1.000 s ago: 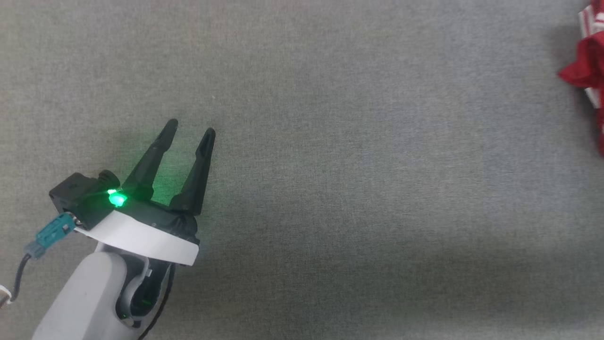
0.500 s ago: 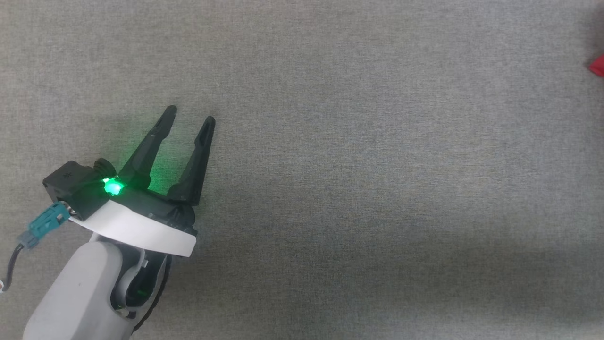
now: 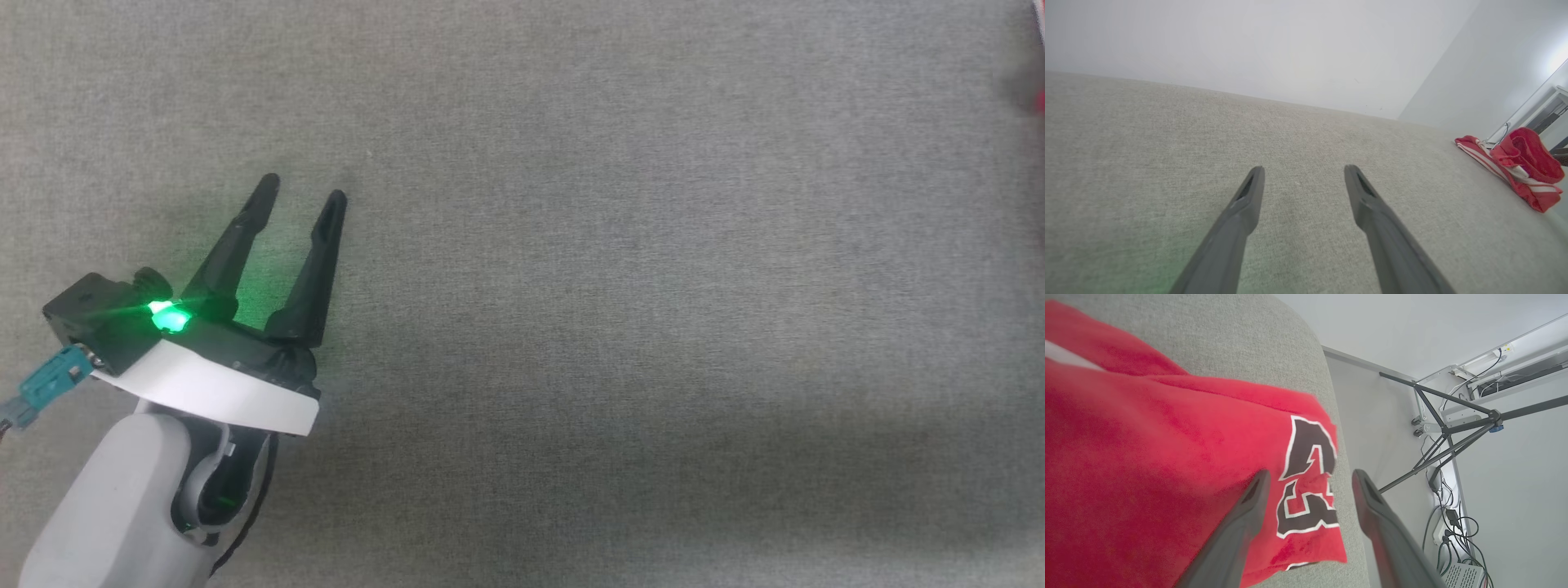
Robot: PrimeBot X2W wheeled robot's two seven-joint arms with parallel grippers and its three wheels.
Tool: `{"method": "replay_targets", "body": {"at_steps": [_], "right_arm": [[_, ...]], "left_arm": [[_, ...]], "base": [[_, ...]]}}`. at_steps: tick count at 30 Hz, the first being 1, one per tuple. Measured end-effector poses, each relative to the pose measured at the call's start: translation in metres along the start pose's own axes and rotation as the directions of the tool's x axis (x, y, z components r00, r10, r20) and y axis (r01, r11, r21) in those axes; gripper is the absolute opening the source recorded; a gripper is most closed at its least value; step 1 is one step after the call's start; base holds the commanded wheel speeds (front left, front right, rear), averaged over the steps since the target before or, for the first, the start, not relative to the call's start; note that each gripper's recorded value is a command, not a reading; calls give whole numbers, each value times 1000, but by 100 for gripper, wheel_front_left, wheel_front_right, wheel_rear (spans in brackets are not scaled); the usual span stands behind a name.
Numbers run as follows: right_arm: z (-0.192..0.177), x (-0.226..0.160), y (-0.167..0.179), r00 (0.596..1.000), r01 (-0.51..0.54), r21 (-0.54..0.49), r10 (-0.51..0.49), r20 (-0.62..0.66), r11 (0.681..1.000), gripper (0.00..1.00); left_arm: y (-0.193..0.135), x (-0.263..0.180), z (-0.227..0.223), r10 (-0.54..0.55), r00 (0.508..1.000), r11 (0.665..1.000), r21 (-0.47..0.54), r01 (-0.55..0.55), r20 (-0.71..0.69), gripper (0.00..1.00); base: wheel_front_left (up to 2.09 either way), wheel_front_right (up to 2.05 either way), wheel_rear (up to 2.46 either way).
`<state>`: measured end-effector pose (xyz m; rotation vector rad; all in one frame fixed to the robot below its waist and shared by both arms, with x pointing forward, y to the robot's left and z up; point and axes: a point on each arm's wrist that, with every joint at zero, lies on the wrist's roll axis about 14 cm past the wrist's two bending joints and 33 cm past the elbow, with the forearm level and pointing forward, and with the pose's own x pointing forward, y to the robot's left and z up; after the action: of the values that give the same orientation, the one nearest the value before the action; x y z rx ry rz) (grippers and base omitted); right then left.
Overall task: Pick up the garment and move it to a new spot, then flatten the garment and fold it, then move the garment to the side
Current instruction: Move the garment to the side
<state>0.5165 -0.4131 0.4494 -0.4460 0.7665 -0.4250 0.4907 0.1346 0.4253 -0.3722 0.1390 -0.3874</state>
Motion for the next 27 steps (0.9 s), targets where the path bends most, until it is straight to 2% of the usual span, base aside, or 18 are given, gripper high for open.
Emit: {"method": "replay_targets", "body": {"at_steps": [6, 16, 21, 27], "right_arm": [[6, -6, -3, 999, -10, 35, 8, 42, 999, 100], [27, -23, 16, 982, -107, 151, 81, 168, 983, 100], [42, -37, 35, 958, -184, 192, 133, 254, 964, 100], [57, -60, 63, 907, -297, 205, 208, 367, 932, 100]], "left_arm": [[-1, 0, 7, 0, 1000, 1000, 3, 0, 15, 100], [-2, -10, 21, 16, 999, 1000, 6, -17, 42, 100], [1, -21, 32, 42, 997, 999, 12, -43, 61, 100], [7, -41, 48, 91, 991, 994, 45, -95, 95, 100]], "base": [[0, 0, 0], [0, 0, 0], [0, 0, 0], [0, 0, 0]]}}
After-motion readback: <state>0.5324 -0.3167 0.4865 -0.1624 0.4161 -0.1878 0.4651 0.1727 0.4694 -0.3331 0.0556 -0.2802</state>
